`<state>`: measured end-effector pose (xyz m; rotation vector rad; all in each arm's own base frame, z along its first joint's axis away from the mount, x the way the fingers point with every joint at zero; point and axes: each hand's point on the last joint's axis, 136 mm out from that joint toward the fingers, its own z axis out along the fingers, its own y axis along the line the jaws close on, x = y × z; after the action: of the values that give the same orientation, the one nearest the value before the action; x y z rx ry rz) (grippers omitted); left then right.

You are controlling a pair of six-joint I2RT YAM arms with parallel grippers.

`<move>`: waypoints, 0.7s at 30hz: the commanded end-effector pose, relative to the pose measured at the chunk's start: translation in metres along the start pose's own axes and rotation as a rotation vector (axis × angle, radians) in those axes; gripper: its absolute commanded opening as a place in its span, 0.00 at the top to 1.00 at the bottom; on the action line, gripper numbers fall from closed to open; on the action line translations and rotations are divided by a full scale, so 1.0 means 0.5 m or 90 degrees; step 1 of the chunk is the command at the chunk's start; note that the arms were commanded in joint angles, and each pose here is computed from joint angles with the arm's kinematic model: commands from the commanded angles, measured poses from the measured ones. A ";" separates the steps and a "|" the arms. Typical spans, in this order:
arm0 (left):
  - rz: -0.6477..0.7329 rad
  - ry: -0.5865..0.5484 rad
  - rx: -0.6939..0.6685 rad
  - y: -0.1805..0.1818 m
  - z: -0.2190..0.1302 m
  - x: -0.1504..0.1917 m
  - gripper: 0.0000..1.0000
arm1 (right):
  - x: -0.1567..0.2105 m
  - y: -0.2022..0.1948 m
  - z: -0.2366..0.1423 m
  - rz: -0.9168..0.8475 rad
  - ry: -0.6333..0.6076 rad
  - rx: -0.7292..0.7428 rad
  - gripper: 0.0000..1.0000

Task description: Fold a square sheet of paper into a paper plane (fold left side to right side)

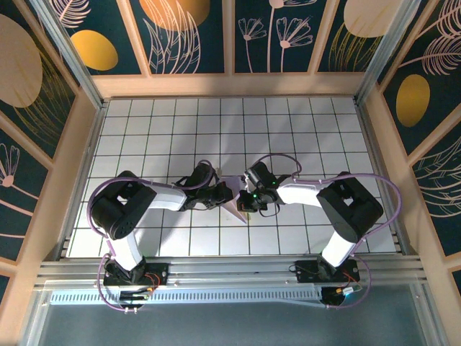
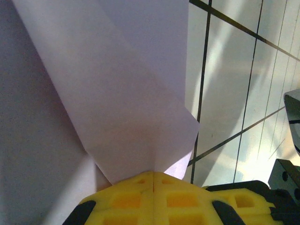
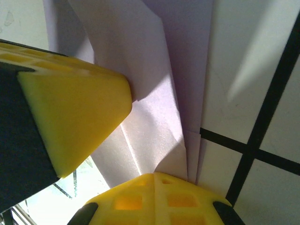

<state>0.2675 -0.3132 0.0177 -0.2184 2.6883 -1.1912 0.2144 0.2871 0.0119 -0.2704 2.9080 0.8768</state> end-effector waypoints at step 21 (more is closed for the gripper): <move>0.001 -0.061 -0.049 0.023 0.006 -0.060 0.93 | 0.104 -0.186 0.029 0.023 0.103 0.244 1.00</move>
<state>0.2868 -0.3081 0.0161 -0.2662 2.6562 -1.1007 0.2136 0.2859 0.0077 -0.3023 2.9332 0.8341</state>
